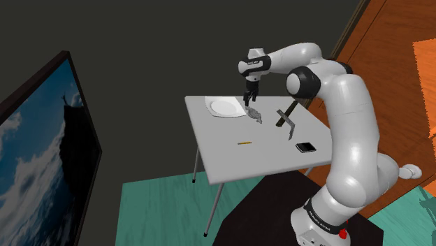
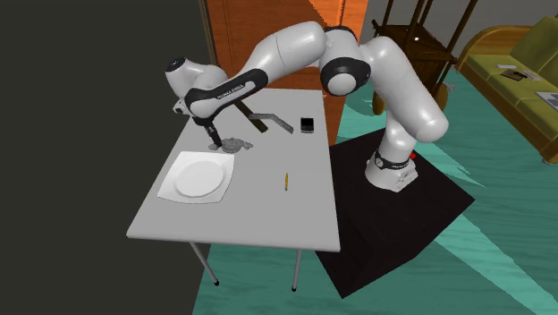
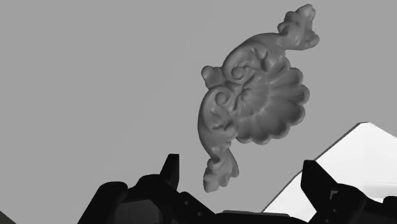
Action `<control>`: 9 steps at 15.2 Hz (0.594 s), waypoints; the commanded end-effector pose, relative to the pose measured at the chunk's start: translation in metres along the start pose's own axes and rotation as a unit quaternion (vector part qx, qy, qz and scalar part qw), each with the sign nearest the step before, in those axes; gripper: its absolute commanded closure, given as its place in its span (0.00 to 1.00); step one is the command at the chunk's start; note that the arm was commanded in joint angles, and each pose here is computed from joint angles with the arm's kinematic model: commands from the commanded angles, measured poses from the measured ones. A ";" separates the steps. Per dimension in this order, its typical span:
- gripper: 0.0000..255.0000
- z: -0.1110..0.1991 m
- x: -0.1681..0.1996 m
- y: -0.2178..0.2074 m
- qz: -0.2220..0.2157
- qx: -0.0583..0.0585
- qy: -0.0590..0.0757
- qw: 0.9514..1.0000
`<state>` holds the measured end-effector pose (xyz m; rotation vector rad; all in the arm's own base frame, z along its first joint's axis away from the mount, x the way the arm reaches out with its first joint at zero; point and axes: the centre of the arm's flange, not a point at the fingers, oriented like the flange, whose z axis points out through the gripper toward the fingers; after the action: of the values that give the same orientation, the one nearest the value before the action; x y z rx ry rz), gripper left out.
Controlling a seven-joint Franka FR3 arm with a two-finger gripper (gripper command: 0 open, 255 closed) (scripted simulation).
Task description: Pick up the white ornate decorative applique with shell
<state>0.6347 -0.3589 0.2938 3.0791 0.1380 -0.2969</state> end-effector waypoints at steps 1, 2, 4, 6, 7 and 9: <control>0.00 0.005 0.009 0.011 0.001 -0.001 -0.001 1.000; 0.00 0.011 0.010 0.011 0.001 -0.001 -0.001 1.000; 0.00 0.021 0.012 0.011 0.001 -0.001 -0.001 1.000; 0.00 0.031 0.014 0.010 0.001 -0.001 -0.001 1.000; 0.00 0.037 0.015 0.010 0.001 -0.001 -0.001 1.000; 0.00 0.045 0.017 0.010 0.001 -0.001 -0.001 1.000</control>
<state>0.6441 -0.3706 0.2517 3.0764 0.1363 -0.2993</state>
